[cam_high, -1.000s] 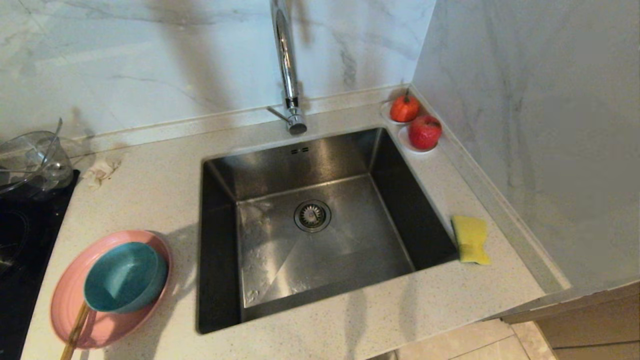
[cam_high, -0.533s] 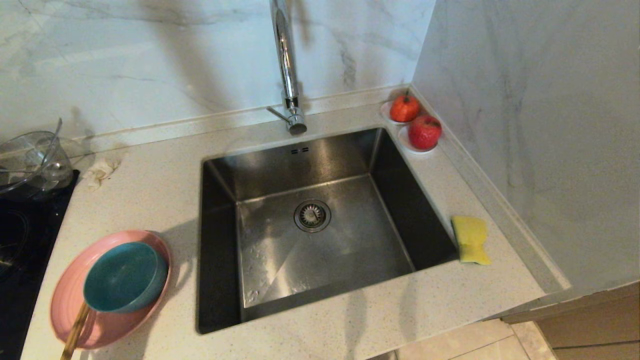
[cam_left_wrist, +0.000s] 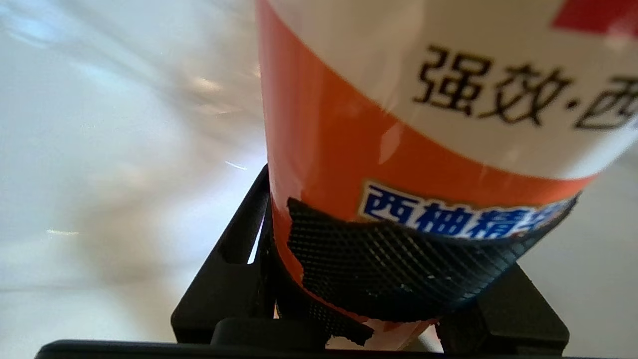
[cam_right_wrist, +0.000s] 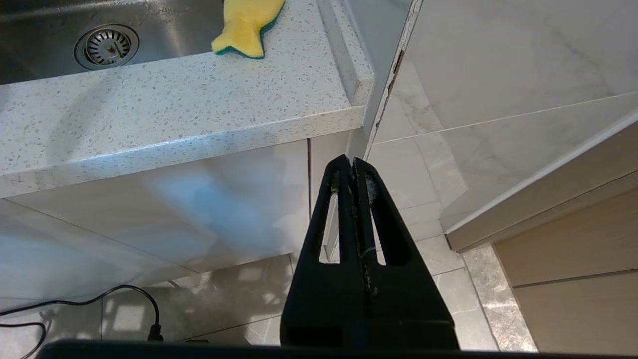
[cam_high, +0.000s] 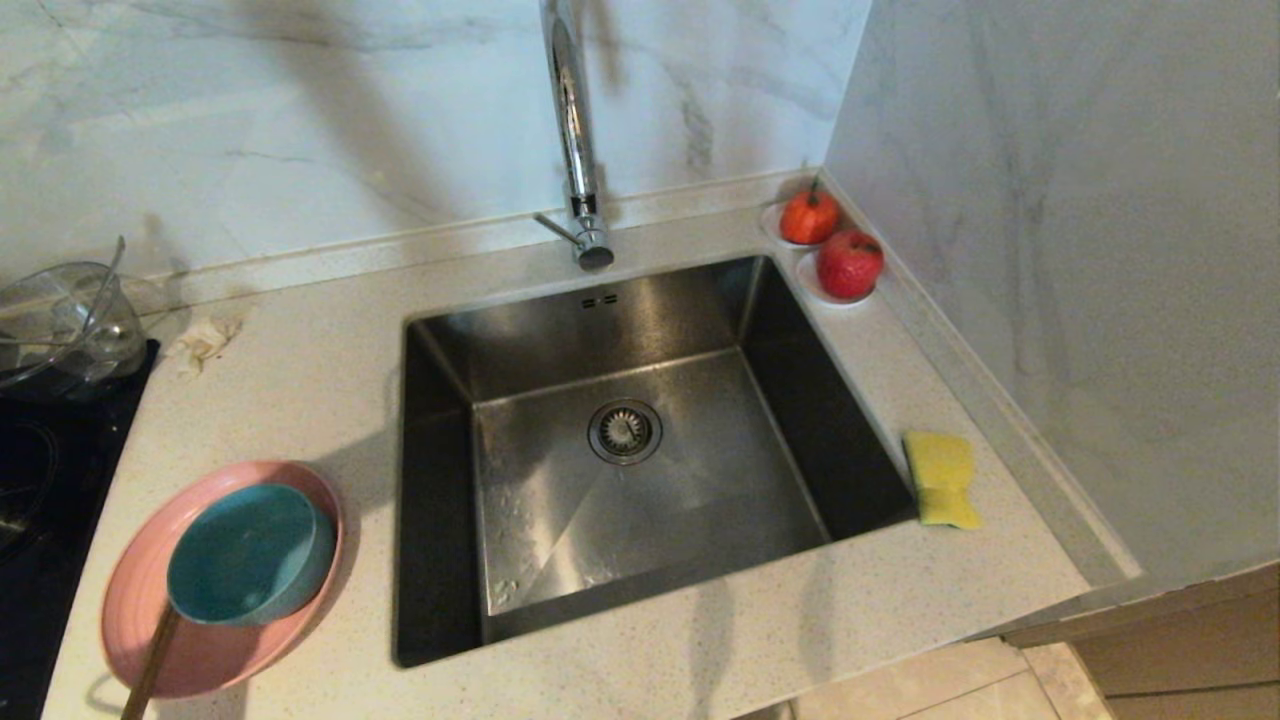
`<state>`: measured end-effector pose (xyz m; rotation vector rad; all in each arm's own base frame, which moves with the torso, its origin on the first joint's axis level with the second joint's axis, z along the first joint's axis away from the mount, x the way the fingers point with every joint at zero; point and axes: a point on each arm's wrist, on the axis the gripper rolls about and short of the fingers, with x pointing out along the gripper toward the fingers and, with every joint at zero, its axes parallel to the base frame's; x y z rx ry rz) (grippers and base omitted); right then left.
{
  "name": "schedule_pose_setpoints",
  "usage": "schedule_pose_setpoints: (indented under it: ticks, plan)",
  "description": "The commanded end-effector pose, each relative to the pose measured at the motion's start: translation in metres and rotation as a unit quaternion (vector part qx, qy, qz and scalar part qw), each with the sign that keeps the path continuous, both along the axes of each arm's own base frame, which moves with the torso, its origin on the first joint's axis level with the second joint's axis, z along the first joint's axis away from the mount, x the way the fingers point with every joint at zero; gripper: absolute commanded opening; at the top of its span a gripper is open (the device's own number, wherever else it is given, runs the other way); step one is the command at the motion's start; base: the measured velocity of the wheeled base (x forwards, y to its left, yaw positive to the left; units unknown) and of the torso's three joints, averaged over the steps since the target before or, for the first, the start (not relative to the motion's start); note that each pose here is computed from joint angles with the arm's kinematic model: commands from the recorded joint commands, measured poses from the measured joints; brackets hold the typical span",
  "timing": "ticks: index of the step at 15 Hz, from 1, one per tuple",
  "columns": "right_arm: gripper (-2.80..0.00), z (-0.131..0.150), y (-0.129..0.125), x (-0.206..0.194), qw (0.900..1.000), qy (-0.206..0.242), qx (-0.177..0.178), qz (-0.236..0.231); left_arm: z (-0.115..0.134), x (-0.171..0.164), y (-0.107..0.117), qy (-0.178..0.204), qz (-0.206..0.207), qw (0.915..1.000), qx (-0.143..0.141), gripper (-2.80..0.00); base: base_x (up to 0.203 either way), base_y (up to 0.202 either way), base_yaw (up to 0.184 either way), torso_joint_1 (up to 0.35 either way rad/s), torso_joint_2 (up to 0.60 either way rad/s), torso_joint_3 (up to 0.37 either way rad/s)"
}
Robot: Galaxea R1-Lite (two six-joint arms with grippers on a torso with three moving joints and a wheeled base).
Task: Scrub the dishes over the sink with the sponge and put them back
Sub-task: Place the dish soap on the table
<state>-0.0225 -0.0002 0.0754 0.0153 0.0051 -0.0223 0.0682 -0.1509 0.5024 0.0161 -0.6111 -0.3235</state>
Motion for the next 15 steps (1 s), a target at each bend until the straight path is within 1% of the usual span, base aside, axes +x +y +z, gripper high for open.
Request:
schedule_pose_setpoints:
  ticks: [1,2,3,5,6,7,9,12,14,15]
  plan:
    - [-2.80,0.000,0.000,0.000,1.000,0.000,0.000,0.000,-0.007,-0.005,0.015,0.024,-0.034,0.9989,-0.023,-2.80,0.000,0.000,0.000,0.000,0.00,0.000]
    - [-2.80,0.000,0.000,0.000,1.000,0.000,0.000,0.000,-0.012,-0.006,0.021,0.035,-0.036,0.9987,-0.010,-2.80,0.000,0.000,0.000,0.000,0.00,0.000]
    - [-2.80,0.000,0.000,0.000,1.000,0.000,0.001,0.000,-0.019,-0.003,0.030,0.045,-0.025,0.9987,0.005,-2.80,0.000,0.000,0.000,0.000,0.00,0.000]
    - [-2.80,0.000,0.000,0.000,1.000,0.000,0.000,0.000,-0.032,0.001,0.055,0.050,-0.020,0.9977,0.041,-2.80,0.000,0.000,0.000,0.000,0.00,0.000]
    - [-2.80,0.000,0.000,0.000,1.000,0.000,0.000,0.000,-0.038,0.001,0.069,0.051,-0.021,0.9970,0.054,-2.80,0.000,0.000,0.000,0.000,0.00,0.000]
    - [-2.80,0.000,0.000,0.000,1.000,0.000,0.000,0.000,-0.043,0.001,0.082,0.057,-0.015,0.9965,0.060,-2.80,0.000,0.000,0.000,0.000,0.00,0.000]
    - [-2.80,0.000,0.000,0.000,1.000,0.000,0.000,0.000,-0.053,-0.001,0.104,0.080,0.000,0.9952,0.056,-2.80,0.000,0.000,0.000,0.000,0.00,0.000]
    - [-2.80,0.000,0.000,0.000,1.000,0.000,0.000,0.000,-0.064,-0.007,0.127,0.113,0.019,0.9931,0.024,-2.80,0.000,0.000,0.000,0.000,0.00,0.000]
    - [-2.80,0.000,0.000,0.000,1.000,0.000,0.000,0.000,-0.078,-0.012,0.136,0.143,0.039,0.9890,-0.001,-2.80,0.000,0.000,0.000,0.000,0.00,0.000]
    - [-2.80,0.000,0.000,0.000,1.000,0.000,0.000,0.000,-0.086,-0.019,0.140,0.157,0.048,0.9864,-0.004,-2.80,0.000,0.000,0.000,0.000,0.00,0.000]
